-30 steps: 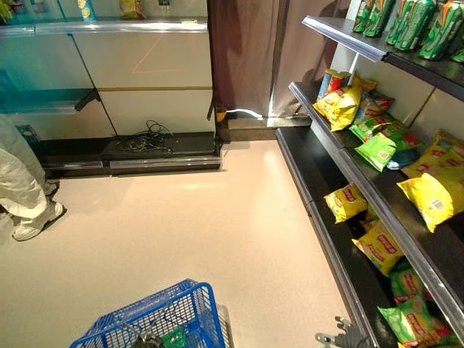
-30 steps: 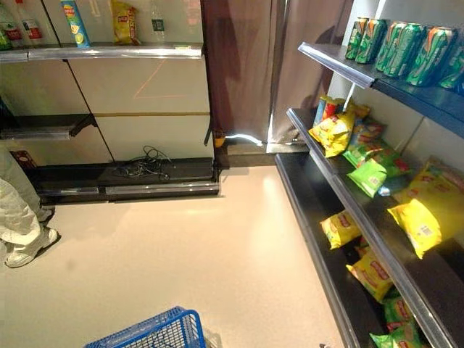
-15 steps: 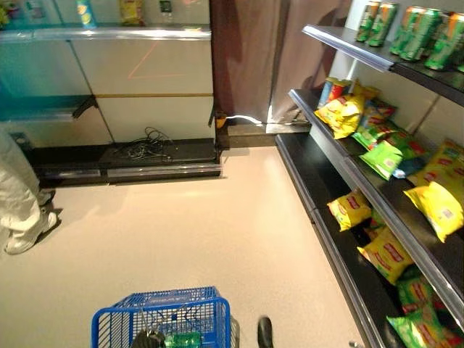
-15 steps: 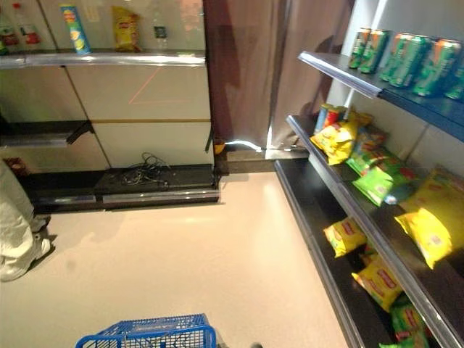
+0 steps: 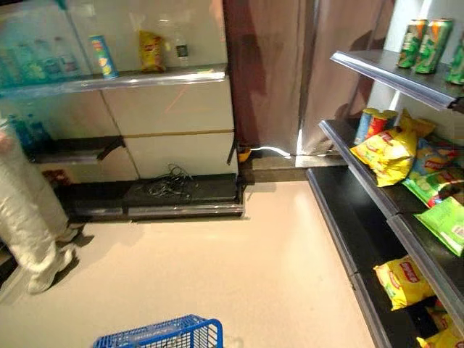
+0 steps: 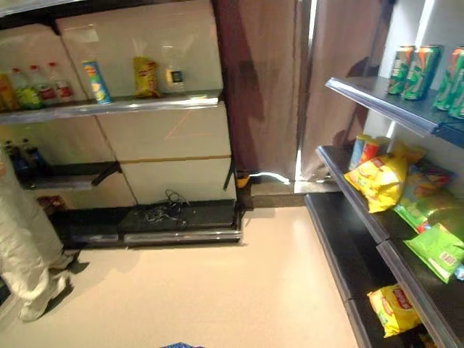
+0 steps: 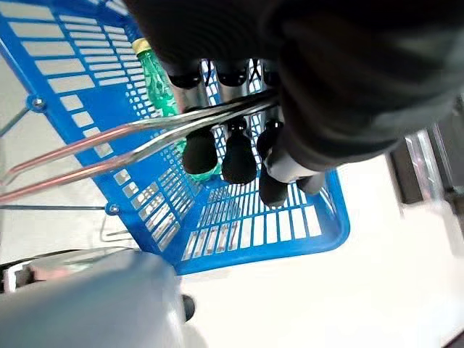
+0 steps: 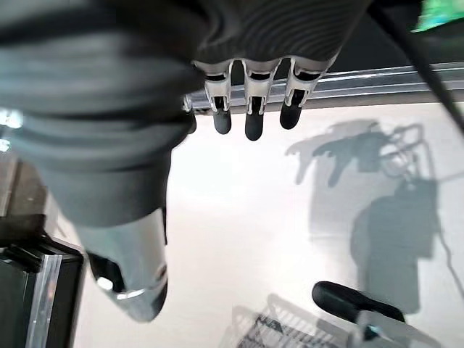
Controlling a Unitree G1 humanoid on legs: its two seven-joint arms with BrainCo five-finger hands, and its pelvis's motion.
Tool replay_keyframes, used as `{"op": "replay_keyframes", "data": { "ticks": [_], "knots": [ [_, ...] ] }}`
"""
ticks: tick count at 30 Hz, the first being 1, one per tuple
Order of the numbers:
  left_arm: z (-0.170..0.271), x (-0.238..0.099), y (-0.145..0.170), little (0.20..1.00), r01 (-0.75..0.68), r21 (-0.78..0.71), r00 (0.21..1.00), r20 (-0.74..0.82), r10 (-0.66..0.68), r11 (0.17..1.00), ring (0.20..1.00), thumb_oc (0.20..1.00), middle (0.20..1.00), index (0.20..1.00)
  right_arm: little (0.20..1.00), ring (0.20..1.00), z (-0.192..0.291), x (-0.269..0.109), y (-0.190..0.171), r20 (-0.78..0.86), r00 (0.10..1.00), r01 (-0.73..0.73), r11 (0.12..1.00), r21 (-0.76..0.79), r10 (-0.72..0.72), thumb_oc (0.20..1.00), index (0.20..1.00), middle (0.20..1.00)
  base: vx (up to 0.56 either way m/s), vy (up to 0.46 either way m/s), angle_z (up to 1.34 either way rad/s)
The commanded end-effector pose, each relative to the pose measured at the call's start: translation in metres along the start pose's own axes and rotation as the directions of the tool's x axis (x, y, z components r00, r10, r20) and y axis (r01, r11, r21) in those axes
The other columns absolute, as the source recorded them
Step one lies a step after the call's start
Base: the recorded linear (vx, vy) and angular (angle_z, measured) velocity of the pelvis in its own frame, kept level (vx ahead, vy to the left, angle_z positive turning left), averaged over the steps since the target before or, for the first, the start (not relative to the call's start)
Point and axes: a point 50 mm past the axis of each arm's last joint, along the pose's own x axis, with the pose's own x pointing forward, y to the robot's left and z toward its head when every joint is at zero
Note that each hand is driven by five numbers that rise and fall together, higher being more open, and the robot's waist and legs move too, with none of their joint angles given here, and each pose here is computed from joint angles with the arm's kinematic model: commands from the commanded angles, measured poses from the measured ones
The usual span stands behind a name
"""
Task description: Pick up the snacks into the basket
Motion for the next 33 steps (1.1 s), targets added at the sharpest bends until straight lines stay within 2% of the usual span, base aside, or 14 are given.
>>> {"op": "replay_keyframes", "data": {
  "ticks": [1,4,12,20,21,23,27,33],
  "knots": [
    [0.036,0.005,0.024,0.2,-0.069,0.057,0.988,0.141,0.06,0.996,0.2,0.2,0.2,0.2,1.0,1.0,0.014,0.002,-0.01,0.053,0.998,0.042,0.999,0.014,-0.043,1.0,1.0,1.0,0.35,-0.027,-0.21],
    [0.026,0.001,0.024,0.2,-0.082,0.016,0.988,0.136,0.08,0.996,0.2,0.2,0.2,0.2,1.0,1.0,0.025,0.003,-0.009,0.103,0.994,0.033,0.999,-0.023,-0.031,1.0,1.0,1.0,0.35,0.063,-0.58],
    [0.025,0.0,0.03,0.2,-0.085,0.07,0.987,0.143,0.074,0.994,0.2,0.2,0.2,0.2,1.0,1.0,0.054,0.003,-0.015,0.218,0.975,0.036,0.999,0.006,-0.036,1.0,1.0,1.0,0.19,0.179,-1.44],
    [0.032,0.0,0.044,0.2,-0.115,0.101,0.981,0.171,0.097,0.988,0.2,0.2,0.2,0.2,1.0,1.0,0.097,0.002,-0.021,0.34,0.937,0.049,0.993,0.105,-0.082,1.0,1.0,1.0,-0.06,0.26,-1.27],
    [0.028,-0.001,0.049,0.2,-0.122,0.107,0.981,0.163,0.103,0.987,0.2,0.2,0.2,0.2,1.0,1.0,0.106,0.001,-0.023,0.368,0.924,0.044,0.983,0.178,-0.108,1.0,1.0,1.0,-0.12,0.178,-1.03],
    [0.027,-0.001,0.052,0.2,-0.134,0.112,0.98,0.165,0.114,0.985,0.2,0.2,0.2,0.2,1.0,1.0,0.122,-0.002,-0.021,0.419,0.901,0.023,0.977,0.213,-0.113,1.0,1.0,1.0,-0.15,0.224,-1.28],
    [0.026,-0.003,0.055,0.2,-0.146,0.107,0.977,0.171,0.126,0.984,0.2,0.2,0.2,0.2,1.0,1.0,0.146,-0.007,-0.02,0.497,0.858,0.019,0.975,0.22,-0.128,1.0,1.0,1.0,-0.08,0.07,-1.64],
    [0.029,-0.002,0.05,0.2,-0.131,0.109,0.977,0.181,0.11,0.985,0.2,0.2,0.2,0.2,1.0,1.0,0.157,-0.008,-0.021,0.514,0.846,0.024,0.973,0.23,-0.143,1.0,1.0,1.0,-0.02,0.019,-1.05]
  ]
}}
